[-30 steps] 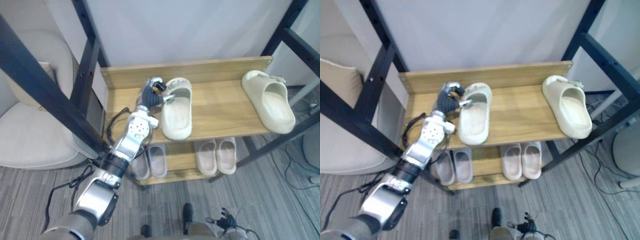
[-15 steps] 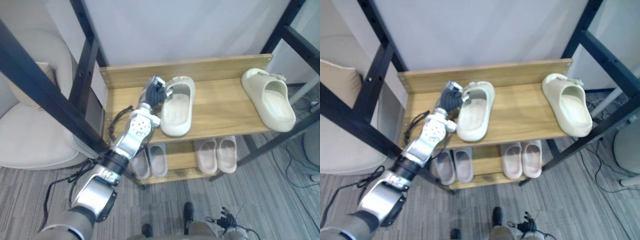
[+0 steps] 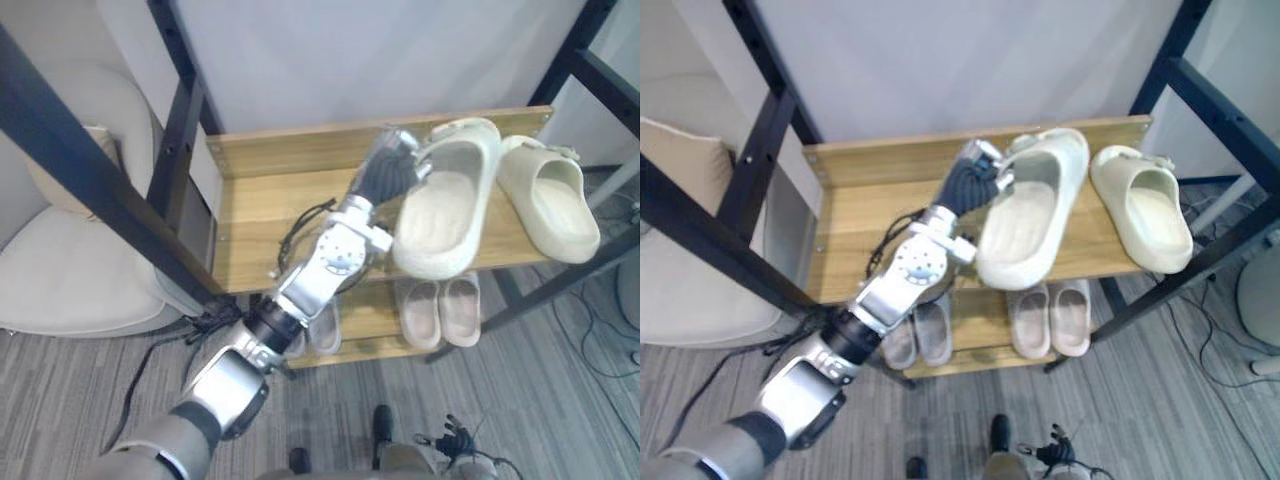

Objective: Organize the slippers on the shoe rack

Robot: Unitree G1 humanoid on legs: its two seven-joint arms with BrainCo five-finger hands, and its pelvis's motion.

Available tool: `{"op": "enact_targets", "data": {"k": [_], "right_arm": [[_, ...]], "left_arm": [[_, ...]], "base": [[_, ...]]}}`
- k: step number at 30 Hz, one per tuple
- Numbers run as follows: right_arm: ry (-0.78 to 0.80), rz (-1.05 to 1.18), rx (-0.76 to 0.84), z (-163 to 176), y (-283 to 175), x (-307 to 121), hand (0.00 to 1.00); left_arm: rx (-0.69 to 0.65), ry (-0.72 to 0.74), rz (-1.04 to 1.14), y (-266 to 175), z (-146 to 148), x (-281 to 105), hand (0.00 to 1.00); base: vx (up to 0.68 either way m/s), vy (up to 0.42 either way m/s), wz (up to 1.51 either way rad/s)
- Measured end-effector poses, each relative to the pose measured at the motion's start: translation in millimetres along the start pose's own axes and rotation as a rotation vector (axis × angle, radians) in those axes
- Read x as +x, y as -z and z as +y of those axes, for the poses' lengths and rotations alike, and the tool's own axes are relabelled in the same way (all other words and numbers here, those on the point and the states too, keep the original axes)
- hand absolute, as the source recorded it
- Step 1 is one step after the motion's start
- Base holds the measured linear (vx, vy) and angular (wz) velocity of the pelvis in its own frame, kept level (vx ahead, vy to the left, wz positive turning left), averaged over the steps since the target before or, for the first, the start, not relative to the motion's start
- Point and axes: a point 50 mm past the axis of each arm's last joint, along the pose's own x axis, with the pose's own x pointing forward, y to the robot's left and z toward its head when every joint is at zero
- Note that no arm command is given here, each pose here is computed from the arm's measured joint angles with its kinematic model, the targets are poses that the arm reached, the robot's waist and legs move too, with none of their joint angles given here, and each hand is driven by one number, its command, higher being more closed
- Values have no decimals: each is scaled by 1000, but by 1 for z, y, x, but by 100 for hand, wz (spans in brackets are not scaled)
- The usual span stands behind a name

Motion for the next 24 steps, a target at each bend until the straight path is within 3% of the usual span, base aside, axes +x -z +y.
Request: {"op": "enact_targets", "data": {"k": [13,24], "right_arm": [[27,8,2,-4,3,-1,0],[57,-1,44,-8,6,-5,0]], "left_arm": [[11,28,129,26,-12,-3,100],[0,-103,143,24,12,14,100]], "base": [[-34,-10,0],[11,1,-4]]}}
